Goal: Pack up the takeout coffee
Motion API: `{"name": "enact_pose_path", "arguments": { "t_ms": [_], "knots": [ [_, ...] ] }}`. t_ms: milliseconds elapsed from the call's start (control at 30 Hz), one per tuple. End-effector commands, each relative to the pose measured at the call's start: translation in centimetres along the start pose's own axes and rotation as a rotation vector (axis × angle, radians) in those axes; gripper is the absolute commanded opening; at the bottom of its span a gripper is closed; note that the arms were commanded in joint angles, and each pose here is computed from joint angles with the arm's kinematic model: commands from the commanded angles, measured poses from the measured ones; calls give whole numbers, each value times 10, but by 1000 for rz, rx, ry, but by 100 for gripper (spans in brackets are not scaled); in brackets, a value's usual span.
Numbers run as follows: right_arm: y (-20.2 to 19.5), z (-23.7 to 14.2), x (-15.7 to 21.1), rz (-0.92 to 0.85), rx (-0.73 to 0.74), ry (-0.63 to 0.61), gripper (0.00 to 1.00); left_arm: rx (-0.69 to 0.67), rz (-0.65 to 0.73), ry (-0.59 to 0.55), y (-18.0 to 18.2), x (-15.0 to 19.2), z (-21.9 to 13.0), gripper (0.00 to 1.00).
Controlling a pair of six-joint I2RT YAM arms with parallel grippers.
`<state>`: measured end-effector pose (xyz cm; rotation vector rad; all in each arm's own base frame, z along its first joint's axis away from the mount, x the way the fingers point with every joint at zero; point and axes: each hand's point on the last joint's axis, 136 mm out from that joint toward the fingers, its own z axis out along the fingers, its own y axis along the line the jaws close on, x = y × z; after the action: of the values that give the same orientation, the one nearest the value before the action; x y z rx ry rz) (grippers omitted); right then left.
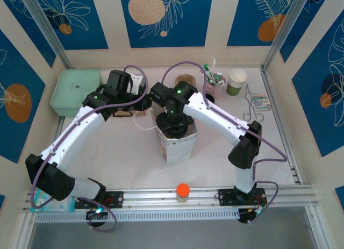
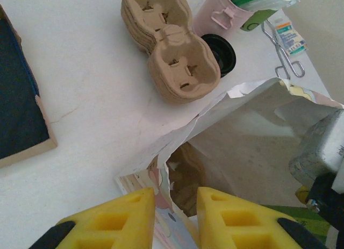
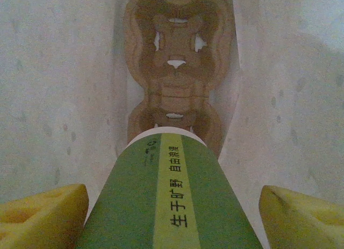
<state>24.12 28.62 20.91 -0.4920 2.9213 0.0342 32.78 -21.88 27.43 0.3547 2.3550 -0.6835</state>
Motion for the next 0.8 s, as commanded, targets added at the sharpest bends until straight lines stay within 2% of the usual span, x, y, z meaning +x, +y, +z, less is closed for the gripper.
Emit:
{"name": "enact_pose_path", "arguments": {
  "t_ms": [0,767],
  "knots": [
    [3,-8,5,16,-34,-7,49,-23,1,-8,5,2,-4,27],
    [-1,14,11,37,-18,48,49,-42,-1,8,12,8,5,28]
  ]
}}
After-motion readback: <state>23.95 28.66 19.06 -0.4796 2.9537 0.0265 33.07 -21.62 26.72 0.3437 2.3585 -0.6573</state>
